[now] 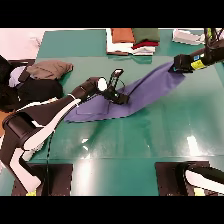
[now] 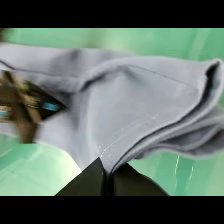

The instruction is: Fold the shirts.

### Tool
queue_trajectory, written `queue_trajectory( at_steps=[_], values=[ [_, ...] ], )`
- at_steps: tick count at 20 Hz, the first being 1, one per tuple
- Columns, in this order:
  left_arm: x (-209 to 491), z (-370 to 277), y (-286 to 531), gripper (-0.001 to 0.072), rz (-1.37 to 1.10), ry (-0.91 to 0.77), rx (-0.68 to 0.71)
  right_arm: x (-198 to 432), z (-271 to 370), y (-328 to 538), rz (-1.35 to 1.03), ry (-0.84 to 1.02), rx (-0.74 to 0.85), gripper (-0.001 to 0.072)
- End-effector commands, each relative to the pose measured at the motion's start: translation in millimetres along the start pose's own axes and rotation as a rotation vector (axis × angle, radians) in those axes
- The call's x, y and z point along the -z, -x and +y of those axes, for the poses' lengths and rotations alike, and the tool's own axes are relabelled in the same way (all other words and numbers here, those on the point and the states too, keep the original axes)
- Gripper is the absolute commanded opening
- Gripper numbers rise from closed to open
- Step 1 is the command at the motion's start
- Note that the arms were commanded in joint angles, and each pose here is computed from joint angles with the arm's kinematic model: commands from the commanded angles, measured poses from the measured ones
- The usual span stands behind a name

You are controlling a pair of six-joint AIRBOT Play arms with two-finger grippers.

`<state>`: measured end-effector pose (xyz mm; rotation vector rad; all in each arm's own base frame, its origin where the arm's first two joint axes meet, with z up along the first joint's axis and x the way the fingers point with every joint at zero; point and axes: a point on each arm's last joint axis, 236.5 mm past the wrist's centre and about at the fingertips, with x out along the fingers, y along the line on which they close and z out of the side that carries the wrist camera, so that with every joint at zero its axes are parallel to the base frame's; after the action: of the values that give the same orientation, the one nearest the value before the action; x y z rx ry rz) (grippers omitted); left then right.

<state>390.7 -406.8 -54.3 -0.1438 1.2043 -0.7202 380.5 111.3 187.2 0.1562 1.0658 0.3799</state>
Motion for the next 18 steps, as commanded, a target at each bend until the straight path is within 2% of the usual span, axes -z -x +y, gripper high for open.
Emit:
queue_trajectory(
  at_steps=[1, 5, 8, 12, 18],
  values=[
    [2, -5, -7, 0.0025, 0.004, 0.0, 0.021, -8, 38, 14, -0.035, 0.045, -0.042, 0.0016],
    [-3, 1, 1, 0.0025, 0.005, -0.009, 0.005, -6, 58, 10, -0.032, 0.062, -0.069, 0.0017],
    [-22, 21, 46, 0.0025, -0.012, -0.012, -0.034, -6, 74, -2, -0.019, 0.071, -0.101, 0.0016],
    [-62, 73, 164, 0.0025, -0.159, -0.084, -0.242, -11, 142, -29, -0.018, 0.086, -0.3, 0.0016],
    [-61, 147, 378, 0.0026, -0.401, -0.018, -0.556, 7, 276, -98, 0.032, 0.239, -0.5, 0.0018]
  ],
)
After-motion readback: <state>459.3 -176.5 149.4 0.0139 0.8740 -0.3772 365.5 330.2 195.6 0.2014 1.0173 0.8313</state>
